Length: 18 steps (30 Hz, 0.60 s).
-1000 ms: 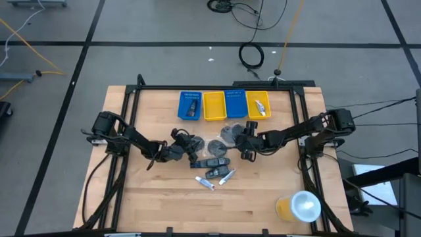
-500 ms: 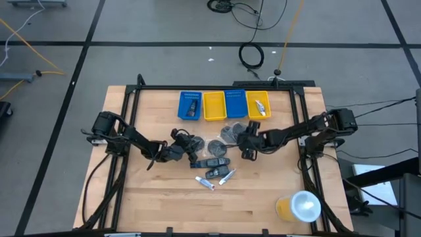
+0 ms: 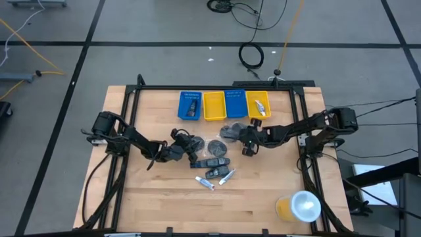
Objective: Pick & Place Travel size toiletries
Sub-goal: Put the black hairbrush into the right blue bin
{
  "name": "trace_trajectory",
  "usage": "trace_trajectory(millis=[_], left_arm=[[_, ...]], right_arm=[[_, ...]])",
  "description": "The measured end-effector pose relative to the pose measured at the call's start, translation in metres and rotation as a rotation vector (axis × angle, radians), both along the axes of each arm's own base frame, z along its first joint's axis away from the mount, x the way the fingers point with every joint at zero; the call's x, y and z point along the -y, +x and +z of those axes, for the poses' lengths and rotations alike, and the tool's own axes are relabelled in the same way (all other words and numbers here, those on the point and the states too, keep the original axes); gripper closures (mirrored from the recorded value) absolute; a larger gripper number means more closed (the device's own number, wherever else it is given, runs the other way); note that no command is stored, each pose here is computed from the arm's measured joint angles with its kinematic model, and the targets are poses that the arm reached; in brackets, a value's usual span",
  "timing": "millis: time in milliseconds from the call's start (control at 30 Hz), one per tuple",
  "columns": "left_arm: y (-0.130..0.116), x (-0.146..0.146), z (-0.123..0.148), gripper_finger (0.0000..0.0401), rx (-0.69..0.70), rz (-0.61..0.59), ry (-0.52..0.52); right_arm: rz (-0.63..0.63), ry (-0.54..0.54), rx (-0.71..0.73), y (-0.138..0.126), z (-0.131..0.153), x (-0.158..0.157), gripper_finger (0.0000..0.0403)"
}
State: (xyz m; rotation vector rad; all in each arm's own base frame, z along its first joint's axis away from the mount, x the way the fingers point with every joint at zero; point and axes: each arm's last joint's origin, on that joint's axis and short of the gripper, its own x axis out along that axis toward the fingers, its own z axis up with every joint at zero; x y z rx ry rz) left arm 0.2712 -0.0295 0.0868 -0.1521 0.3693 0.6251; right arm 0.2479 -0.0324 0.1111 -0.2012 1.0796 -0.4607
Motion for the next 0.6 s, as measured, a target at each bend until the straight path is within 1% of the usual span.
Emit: trace_trajectory(millis=[167,233,300,400,500,600], left_arm=[[0.000,0.000,0.000,0.0215,0.003,0.002,-0.003],[0.000,0.000,0.000,0.0215,0.003,0.002,-0.003],[0.000,0.000,0.000,0.0215,0.003,0.002,-0.003],[0.000,0.000,0.000,0.0215,0.003,0.002,-0.003],[0.000,0.000,0.000,0.0215,0.006,0.002,-0.004],[0.000,0.000,0.000,0.0215,0.010,0.003,-0.006]], right_arm=[[-0.010,-0.015,-0.007,-0.002,0.002,0.000,0.0365],[-0.020,-0.005,0.005,-0.004,0.006,-0.005,0.0389],[-0.035,0.014,0.033,-0.008,0.014,-0.010,0.0394],[-0.081,0.042,0.113,-0.012,0.031,-0.017,0.0386],[-0.101,0.082,0.233,-0.013,0.051,-0.023,0.0387],[-0.092,0.101,0.391,-0.010,0.071,-0.026,0.0398]])
